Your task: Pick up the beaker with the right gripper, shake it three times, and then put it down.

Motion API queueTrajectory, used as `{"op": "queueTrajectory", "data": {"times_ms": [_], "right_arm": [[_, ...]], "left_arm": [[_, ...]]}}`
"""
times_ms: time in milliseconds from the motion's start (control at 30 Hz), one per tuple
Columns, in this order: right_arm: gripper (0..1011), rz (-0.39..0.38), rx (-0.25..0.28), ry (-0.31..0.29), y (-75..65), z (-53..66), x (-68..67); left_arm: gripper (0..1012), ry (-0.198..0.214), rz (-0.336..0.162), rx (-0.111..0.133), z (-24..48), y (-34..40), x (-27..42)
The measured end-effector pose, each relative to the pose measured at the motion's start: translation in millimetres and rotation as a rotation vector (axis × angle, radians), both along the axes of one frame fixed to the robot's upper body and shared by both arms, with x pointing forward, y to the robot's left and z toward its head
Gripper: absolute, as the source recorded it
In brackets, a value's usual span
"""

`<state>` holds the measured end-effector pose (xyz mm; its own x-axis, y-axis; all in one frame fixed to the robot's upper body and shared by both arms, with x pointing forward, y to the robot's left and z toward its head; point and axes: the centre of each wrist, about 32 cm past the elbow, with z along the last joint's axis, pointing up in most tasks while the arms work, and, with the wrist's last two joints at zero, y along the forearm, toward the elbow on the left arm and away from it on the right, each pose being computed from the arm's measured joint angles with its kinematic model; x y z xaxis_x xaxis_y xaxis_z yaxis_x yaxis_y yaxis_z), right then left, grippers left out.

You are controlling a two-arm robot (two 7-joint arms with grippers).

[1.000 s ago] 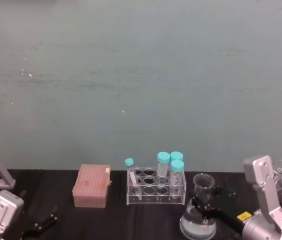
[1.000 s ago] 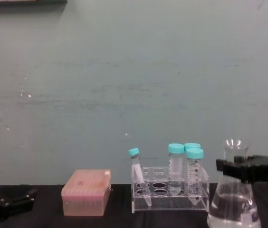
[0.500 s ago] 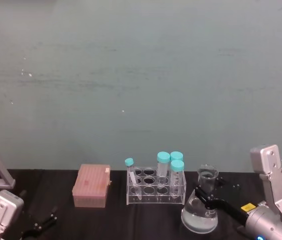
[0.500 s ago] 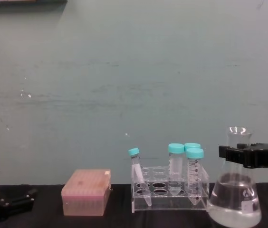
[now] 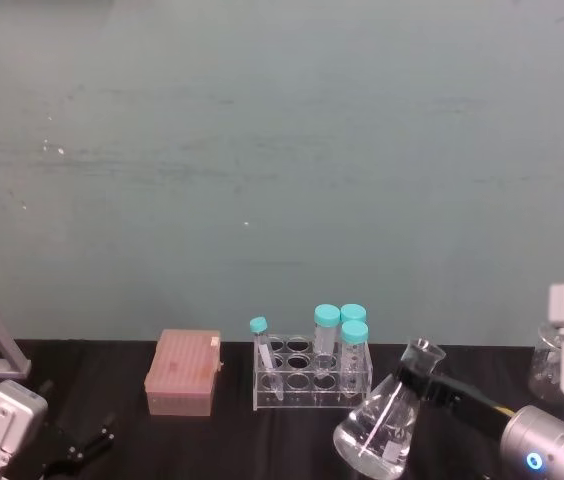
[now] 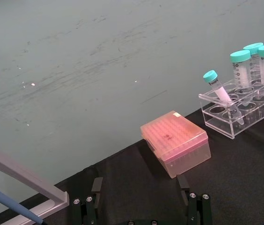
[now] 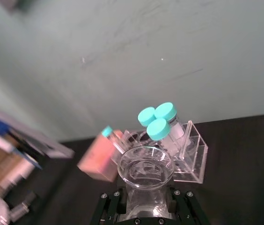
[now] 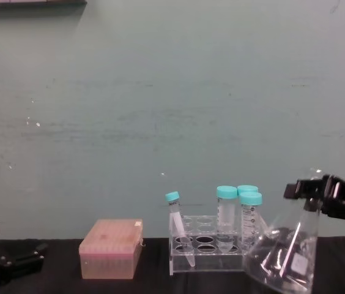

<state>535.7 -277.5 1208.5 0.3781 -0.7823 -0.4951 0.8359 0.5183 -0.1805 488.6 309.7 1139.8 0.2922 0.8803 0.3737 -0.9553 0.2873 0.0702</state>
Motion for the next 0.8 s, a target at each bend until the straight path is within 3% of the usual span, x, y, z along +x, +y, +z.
{"op": "queueTrajectory", "data": {"times_ms": [67,133,167,233,267,367,500,667,800], "right_arm": [[453,-0.016,0.09,0.025,-3.4,-1.7,0.6],[453,-0.025,0.145,0.039,-5.3,-3.4,0.4],[453,-0.036,0.197,0.055,-7.4,-5.6,0.1],[453,-0.046,0.241,0.069,-9.0,-7.9,-0.3],[453,-0.056,0.291,0.086,-10.6,-10.6,-0.7],[453,-0.07,0.379,0.114,-13.0,-15.9,-1.9],[453,-0.083,0.461,0.145,-15.1,-20.7,-3.2],[453,-0.09,0.499,0.167,-15.8,-23.0,-3.7],[453,-0.089,0.469,0.162,-15.1,-23.2,-3.8]], "left_arm": [[1000,0.0,0.0,0.0,0.0,0.0,0.0],[1000,0.0,0.0,0.0,0.0,0.0,0.0],[1000,0.0,0.0,0.0,0.0,0.0,0.0],[1000,0.0,0.0,0.0,0.0,0.0,0.0],[1000,0.0,0.0,0.0,0.0,0.0,0.0],[1000,0.0,0.0,0.0,0.0,0.0,0.0],[1000,0.0,0.0,0.0,0.0,0.0,0.0],[1000,0.0,0.0,0.0,0.0,0.0,0.0],[1000,0.0,0.0,0.0,0.0,0.0,0.0]]}}
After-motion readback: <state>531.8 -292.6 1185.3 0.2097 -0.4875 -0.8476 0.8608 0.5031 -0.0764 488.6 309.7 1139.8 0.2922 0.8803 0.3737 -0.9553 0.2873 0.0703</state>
